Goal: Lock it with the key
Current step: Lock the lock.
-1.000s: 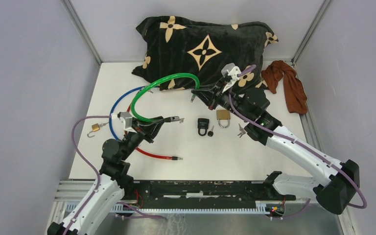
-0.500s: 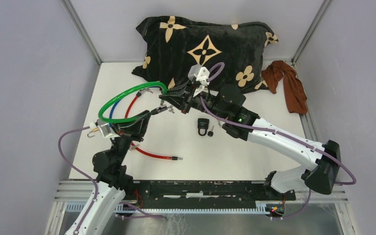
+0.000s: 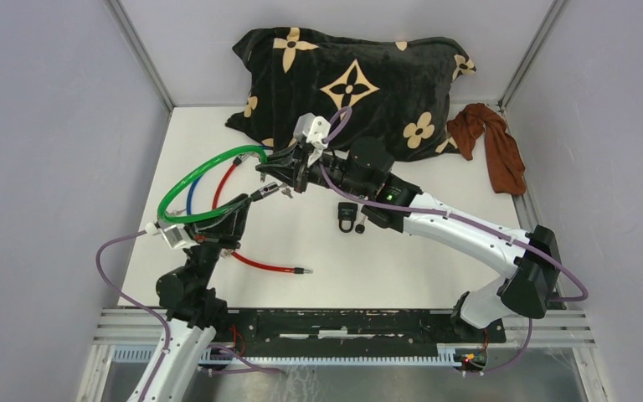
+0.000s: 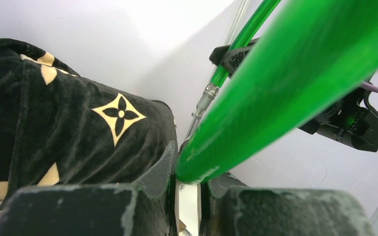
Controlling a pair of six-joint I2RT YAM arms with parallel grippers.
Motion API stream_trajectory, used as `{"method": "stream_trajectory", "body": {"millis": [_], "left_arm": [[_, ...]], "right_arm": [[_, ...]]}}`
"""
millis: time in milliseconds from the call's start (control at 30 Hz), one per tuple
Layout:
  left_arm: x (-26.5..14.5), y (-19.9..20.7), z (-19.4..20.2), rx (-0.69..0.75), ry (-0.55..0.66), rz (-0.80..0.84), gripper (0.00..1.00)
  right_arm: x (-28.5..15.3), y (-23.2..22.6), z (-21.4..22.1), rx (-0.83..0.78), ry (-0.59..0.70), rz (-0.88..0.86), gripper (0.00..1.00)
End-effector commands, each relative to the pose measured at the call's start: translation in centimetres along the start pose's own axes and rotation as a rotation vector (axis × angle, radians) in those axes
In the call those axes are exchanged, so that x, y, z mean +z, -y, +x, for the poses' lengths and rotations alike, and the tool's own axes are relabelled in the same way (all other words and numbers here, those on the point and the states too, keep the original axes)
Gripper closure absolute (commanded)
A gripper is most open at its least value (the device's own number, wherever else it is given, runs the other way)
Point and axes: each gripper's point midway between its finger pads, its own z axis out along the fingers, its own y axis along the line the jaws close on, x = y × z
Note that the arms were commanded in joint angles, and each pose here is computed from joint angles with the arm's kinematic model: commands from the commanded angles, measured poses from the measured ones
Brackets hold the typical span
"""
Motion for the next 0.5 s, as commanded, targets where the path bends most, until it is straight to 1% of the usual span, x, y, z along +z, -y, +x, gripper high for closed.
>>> {"method": "stream_trajectory", "body": {"millis": [0,133,300,467], "left_arm": [[-0.2,0.1,-0.6,0.002,0.031,-0.002,0.98],[-0.2,0.0,-0.7,0.000,0.033,-0.007,0.98],[-0.2,-0.4,-0.7,-0.003,0.036,-0.027,0.98],[-0.3,-0.3,-0.7,-0.001,0.039,-0.026,0.98]], "right_arm": [[0.5,-1.3,-1.9,-0.020,0.037,-0.056,1.00],[0.6,-1.8,-1.4,-0.004,0.021,-0.076,1.00],[0.2,-2.2,-2.0,-0.005,0.030,-0.087,1.00],[0.2,-2.4,-0.7,0.002,-0.004,-0.086,1.00]]}}
